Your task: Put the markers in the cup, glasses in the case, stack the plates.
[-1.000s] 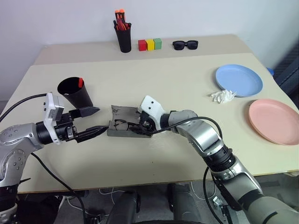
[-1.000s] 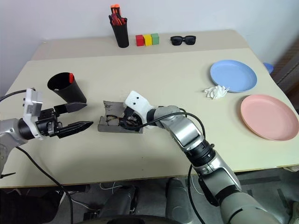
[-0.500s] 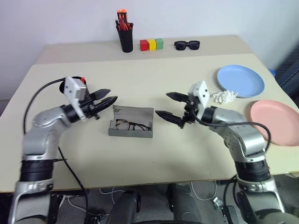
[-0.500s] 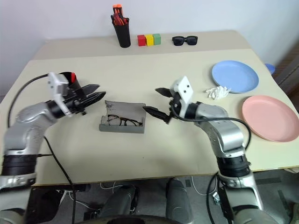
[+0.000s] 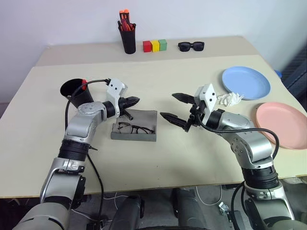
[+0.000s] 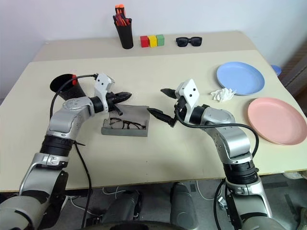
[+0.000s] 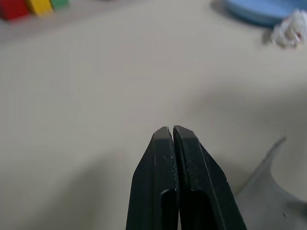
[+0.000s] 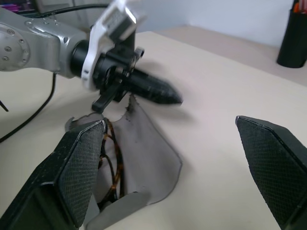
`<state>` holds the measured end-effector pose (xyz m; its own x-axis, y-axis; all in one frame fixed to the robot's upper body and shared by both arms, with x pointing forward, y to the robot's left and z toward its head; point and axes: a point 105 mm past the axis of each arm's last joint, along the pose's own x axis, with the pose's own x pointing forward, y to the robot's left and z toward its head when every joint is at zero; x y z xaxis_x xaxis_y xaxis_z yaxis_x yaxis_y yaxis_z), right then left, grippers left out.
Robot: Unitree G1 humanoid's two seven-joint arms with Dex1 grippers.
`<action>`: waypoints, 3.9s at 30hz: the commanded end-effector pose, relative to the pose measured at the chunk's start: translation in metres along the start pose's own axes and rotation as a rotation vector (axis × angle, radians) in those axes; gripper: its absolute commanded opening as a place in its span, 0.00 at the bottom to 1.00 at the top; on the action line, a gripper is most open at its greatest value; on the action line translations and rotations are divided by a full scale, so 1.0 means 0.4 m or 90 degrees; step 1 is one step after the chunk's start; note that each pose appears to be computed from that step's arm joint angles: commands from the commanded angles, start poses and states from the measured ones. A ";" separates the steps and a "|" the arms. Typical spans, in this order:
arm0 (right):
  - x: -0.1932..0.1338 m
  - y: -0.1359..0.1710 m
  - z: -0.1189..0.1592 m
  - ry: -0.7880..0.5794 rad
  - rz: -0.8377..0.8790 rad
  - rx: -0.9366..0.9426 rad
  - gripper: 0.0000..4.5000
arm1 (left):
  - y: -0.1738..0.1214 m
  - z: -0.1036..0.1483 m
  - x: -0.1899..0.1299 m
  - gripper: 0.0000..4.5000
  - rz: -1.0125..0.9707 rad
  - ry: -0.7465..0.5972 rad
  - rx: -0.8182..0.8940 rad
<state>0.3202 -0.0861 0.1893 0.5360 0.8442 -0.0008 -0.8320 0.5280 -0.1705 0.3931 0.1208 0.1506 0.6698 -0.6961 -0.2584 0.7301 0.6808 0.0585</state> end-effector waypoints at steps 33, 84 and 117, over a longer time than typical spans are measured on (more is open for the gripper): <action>-0.106 -0.188 0.031 0.023 -0.232 -0.074 1.00 | -0.086 0.117 -0.189 0.99 -0.132 -0.162 0.001; -0.351 -0.546 0.014 0.242 -0.583 -0.191 0.01 | -0.083 0.182 -0.181 1.00 -0.146 -0.300 0.050; -0.339 -0.476 -0.177 0.262 -0.516 -0.007 0.86 | -0.087 0.127 -0.197 1.00 -0.140 -0.280 0.026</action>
<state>0.4120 -0.3119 0.1324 0.9502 0.1029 -0.2941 -0.1849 0.9460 -0.2664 0.3241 0.1427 0.2056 0.5110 -0.8496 0.1308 0.8529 0.5201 0.0459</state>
